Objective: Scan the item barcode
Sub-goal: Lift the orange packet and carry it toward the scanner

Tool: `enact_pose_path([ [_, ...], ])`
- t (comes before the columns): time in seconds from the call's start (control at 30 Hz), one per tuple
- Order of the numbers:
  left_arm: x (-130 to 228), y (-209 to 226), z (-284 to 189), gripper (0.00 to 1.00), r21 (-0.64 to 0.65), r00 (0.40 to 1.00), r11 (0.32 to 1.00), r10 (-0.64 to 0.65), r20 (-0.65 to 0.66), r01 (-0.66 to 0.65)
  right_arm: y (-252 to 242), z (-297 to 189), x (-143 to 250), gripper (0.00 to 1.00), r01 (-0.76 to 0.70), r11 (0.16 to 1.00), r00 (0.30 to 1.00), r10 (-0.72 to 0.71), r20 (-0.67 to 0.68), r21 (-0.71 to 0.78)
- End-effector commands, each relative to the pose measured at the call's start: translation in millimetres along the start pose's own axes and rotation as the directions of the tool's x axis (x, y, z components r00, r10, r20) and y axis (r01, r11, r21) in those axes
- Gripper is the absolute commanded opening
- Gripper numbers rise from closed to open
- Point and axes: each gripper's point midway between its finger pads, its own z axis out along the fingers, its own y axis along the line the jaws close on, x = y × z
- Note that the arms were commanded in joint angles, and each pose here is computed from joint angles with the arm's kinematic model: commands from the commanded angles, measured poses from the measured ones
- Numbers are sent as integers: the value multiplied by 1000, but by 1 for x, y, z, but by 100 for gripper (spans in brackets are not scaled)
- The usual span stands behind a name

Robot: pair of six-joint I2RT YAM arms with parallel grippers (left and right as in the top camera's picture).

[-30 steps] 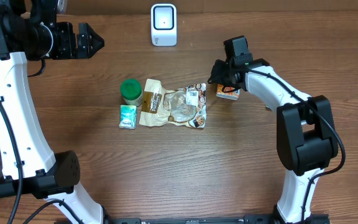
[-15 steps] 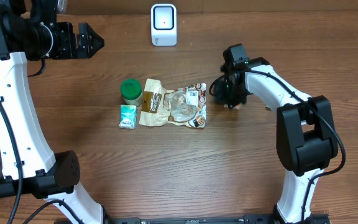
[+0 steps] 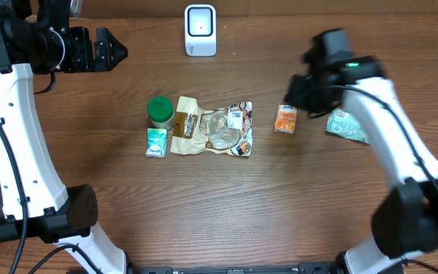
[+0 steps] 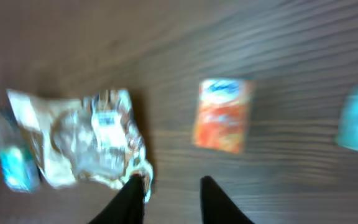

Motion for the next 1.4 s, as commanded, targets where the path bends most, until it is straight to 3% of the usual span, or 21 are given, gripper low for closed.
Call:
enact_pose_path([
  [0.0,0,-1,0,100,1,1000,1000,21,0,-21,-24,16,8,42,-118,993,991,119,-54,26],
  [0.13,0,-1,0,100,1,1000,1000,21,0,-21,-38,43,27,48,-148,988,983,153,-105,49],
  [0.47,0,-1,0,99,2,1000,1000,21,0,-21,-54,95,36,40,-183,983,982,183,-40,14],
  [0.73,0,-1,0,100,1,1000,1000,21,0,-21,-68,133,47,39,-220,974,969,225,-101,53],
  [0.83,0,-1,0,99,1,1000,1000,21,-1,-21,-72,148,55,29,-235,970,961,242,-138,62],
  [0.93,0,-1,0,99,1,1000,1000,21,0,-21,-59,147,55,4,-241,970,957,237,-167,-3],
  [1.07,0,-1,0,100,1,1000,1000,21,0,-21,-15,119,45,4,-193,957,969,150,-198,-216],
  [1.17,0,-1,0,100,1,1000,1000,21,0,-21,47,62,36,4,-134,832,976,18,-215,-538],
  [1.2,0,-1,0,100,2,1000,1000,21,0,-21,68,36,33,4,-127,750,975,-25,-220,-649],
  [1.27,0,-3,0,100,5,1000,1000,26,-2,-26,93,-1,32,4,-107,601,972,-104,-210,-792],
  [1.37,0,-3,0,100,5,1000,1000,26,-2,-26,110,-38,32,4,-144,426,957,-171,-235,-893],
])
